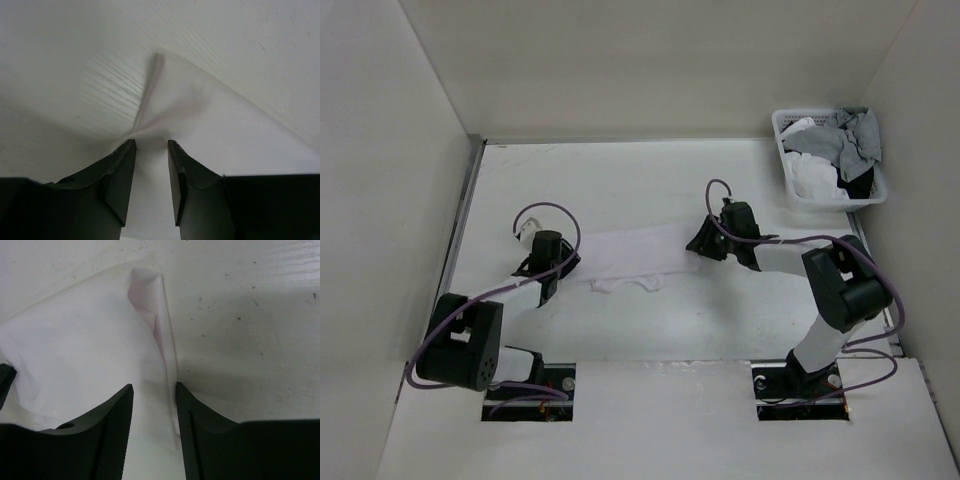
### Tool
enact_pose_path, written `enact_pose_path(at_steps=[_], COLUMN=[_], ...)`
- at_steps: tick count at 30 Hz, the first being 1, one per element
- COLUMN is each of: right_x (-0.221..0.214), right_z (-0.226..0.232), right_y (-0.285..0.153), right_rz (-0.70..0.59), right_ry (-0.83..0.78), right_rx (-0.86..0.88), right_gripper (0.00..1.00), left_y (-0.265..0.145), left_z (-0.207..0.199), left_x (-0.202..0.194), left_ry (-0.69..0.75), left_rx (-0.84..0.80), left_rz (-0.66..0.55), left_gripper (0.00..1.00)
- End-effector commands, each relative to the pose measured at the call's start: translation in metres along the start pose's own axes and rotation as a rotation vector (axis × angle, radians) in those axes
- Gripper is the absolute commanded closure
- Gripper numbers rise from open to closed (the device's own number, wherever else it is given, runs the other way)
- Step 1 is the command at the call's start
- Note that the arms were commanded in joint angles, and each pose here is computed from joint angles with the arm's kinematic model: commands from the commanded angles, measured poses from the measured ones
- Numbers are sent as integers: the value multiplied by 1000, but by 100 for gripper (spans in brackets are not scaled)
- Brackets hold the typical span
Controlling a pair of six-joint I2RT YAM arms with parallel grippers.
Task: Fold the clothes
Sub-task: Fold the tank top
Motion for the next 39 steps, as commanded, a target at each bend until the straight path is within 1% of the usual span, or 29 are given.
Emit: enact_pose_path(at_steps=[1, 2, 5, 8, 10, 11, 13, 16, 19, 24, 28, 30, 32, 39], right_x=[-1, -1, -1, 1, 0, 0, -3, -4, -4, -5, -3, 0, 2, -11], right_z=[-4, -6, -10, -12, -11, -10, -8, -7, -9, -10, -9, -10, -12, -20], right_y=[4, 5, 7, 10, 10, 11, 13, 11, 9, 18, 14, 5, -14, -79], right_rz=[19, 18, 13, -2, 12, 24, 65, 64, 62, 87, 57, 4, -63, -180], right_ry=[47, 57, 86, 116, 121, 120, 113, 118, 119, 124, 134, 146, 147, 126], right_rx=[18, 19, 20, 35, 55, 69, 94, 98, 96, 83, 86, 85, 74, 16], right_gripper=[59, 60, 70, 81, 83, 81, 73, 53, 53, 78, 94, 97, 99, 99], left_y=[13, 15, 18, 16, 11, 8, 2, -9, -16, -26, -37, -43, -47, -54], left_z=[-4, -2, 1, 3, 3, 2, 0, -4, -12, -32, -42, -45, -48, -54], left_x=[21, 21, 21, 29, 34, 36, 38, 39, 34, 27, 24, 22, 18, 3], left_ry=[-32, -33, -41, -60, -75, -79, -83, -80, -53, -15, 8, 19, 34, 69], left_rx=[-49, -44, -25, -9, -11, -18, -39, -73, -103, -171, -219, -235, -248, -276], left_rz=[-62, -58, -60, -98, -131, -142, -160, -179, -175, -151, -150, -142, -132, -94], left_gripper=[69, 69, 70, 70, 70, 70, 69, 69, 68, 68, 69, 69, 69, 69])
Point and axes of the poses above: each gripper's point midway between its finger pads, its own y axis out along the fingers, its own z axis along the line the jaws close on, x = y × z, the point moved 9 cm from there along -y, back along the fingers, and after that the axes turned 5 degrees about y, right-handed, at the moved point
